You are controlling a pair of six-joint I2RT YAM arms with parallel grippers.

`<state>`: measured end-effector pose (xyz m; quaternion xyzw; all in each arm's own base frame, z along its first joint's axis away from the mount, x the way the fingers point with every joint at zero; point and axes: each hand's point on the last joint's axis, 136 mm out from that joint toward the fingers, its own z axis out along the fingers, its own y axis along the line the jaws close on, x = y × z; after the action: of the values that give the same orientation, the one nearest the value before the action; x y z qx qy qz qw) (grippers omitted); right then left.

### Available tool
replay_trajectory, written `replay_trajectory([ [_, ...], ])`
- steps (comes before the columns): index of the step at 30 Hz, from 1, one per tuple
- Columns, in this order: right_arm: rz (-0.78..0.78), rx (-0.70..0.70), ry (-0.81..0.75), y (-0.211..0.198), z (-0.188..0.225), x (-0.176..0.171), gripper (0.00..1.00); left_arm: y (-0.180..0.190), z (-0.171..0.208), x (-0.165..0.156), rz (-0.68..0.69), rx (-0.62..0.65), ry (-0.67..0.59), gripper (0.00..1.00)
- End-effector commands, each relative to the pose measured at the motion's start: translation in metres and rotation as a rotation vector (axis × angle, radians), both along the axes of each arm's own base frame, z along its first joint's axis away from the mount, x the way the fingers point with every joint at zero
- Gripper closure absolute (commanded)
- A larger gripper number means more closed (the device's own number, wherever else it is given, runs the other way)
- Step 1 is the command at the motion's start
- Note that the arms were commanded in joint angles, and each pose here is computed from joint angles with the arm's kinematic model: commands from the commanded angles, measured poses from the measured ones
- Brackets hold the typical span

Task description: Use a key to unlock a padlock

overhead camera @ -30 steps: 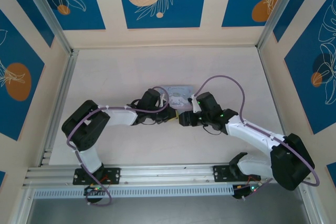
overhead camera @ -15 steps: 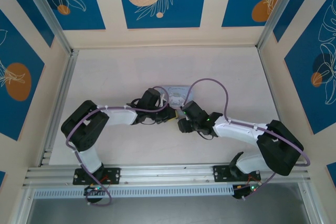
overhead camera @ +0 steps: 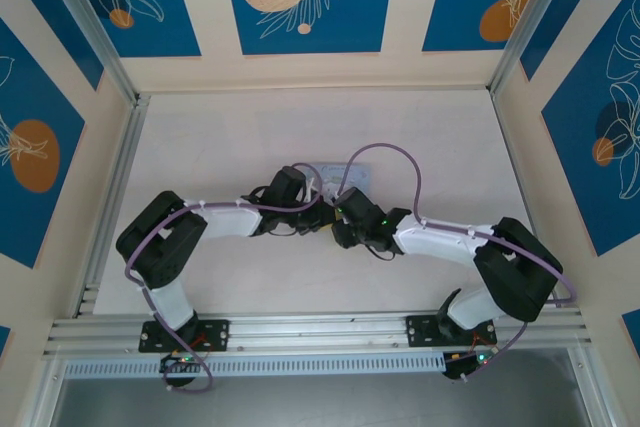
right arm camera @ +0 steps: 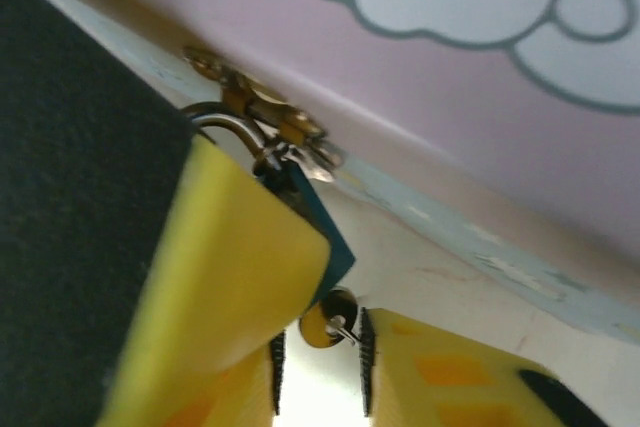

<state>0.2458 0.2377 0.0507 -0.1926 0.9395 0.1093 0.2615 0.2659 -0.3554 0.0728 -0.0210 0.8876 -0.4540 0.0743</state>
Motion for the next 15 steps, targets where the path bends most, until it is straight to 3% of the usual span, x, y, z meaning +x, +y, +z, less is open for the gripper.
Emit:
replay_trajectory([
  [1,-0.014,0.024,-0.048,0.008,0.015,0.013,0.83,-0.008,0.018,-0.007,-0.046,-0.049,0.007,1.00],
  [7,0.010,0.133,-0.002,0.009,0.028,0.004,0.84,-0.006,0.012,-0.009,-0.046,-0.037,0.015,1.00],
  [11,0.055,0.285,0.070,0.010,0.042,-0.011,0.51,-0.004,0.007,-0.008,-0.045,-0.025,0.015,1.00],
  [15,-0.031,0.384,0.088,-0.009,0.053,-0.013,0.42,-0.003,0.003,-0.009,-0.049,-0.016,0.017,1.00],
])
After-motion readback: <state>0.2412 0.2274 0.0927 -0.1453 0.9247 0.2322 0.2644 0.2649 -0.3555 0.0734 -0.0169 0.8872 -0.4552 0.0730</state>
